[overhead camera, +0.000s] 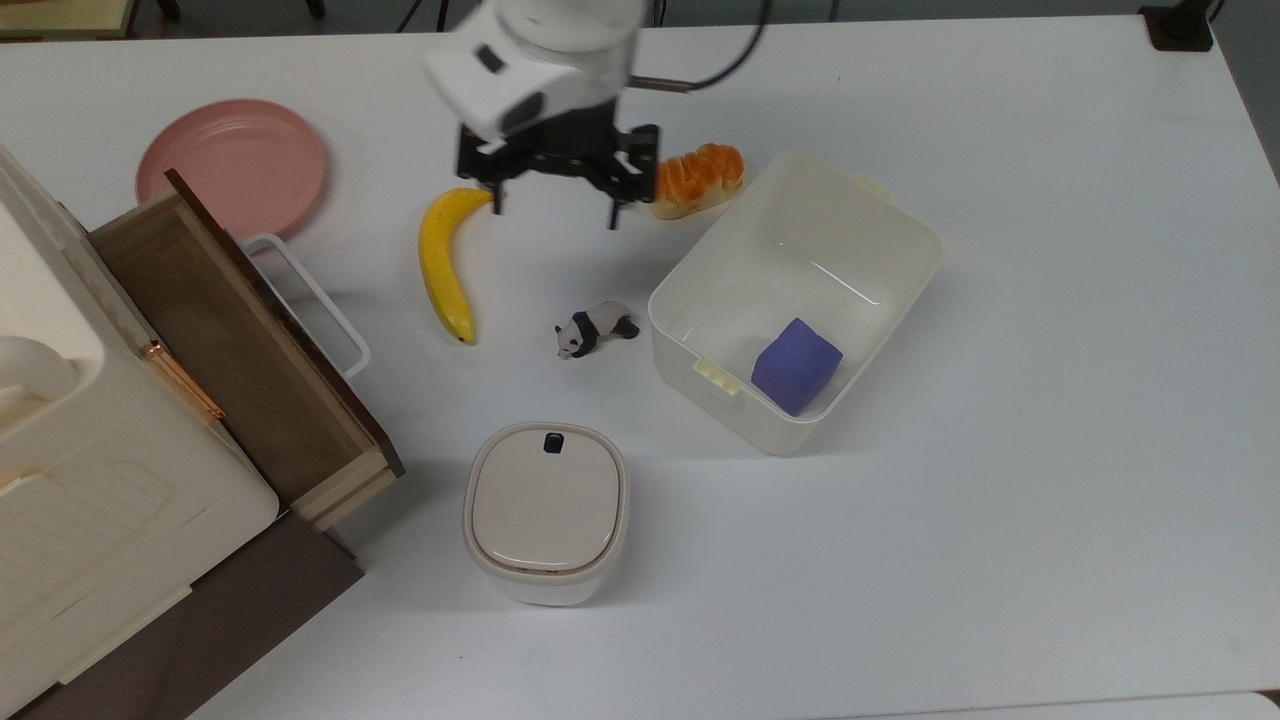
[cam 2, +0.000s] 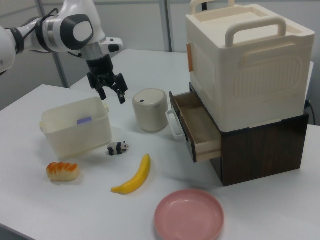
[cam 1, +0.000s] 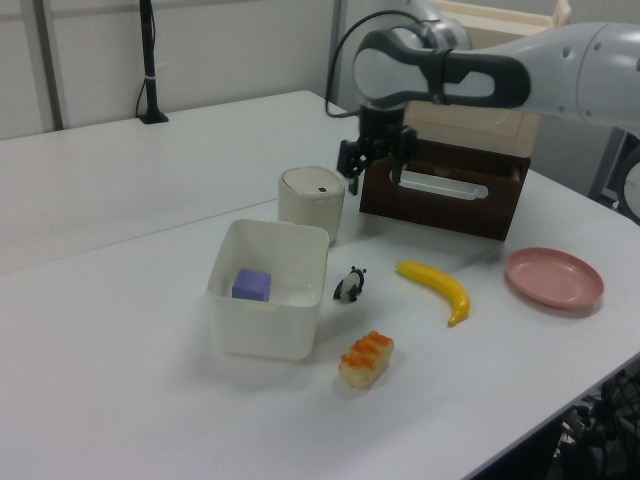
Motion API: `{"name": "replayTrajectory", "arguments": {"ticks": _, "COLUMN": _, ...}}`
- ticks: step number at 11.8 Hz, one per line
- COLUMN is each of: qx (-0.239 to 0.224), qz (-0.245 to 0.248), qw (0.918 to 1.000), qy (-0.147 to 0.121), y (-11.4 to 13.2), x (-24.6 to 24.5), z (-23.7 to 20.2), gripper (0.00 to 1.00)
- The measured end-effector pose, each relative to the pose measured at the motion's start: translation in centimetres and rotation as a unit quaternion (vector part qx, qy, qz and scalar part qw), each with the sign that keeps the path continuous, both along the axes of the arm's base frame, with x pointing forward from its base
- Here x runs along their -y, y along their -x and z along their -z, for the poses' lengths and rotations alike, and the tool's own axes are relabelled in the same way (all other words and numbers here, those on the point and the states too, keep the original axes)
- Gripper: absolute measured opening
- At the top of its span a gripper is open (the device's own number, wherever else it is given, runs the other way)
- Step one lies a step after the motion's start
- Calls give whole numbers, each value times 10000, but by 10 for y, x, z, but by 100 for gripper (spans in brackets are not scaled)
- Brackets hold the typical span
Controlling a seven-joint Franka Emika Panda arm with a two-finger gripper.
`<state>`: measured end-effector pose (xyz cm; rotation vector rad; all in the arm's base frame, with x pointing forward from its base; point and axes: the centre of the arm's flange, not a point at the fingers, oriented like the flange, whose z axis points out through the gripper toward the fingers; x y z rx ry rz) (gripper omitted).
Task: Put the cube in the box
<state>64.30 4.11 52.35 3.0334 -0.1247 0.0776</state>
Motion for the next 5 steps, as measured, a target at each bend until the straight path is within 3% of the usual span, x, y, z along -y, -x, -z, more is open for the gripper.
{"name": "replayTrajectory", "arguments": {"ticks": 5, "qx": 27, "qz": -202, "qw": 9998, "qy": 1, "y": 2, "x": 23, "z": -9, "gripper": 100}}
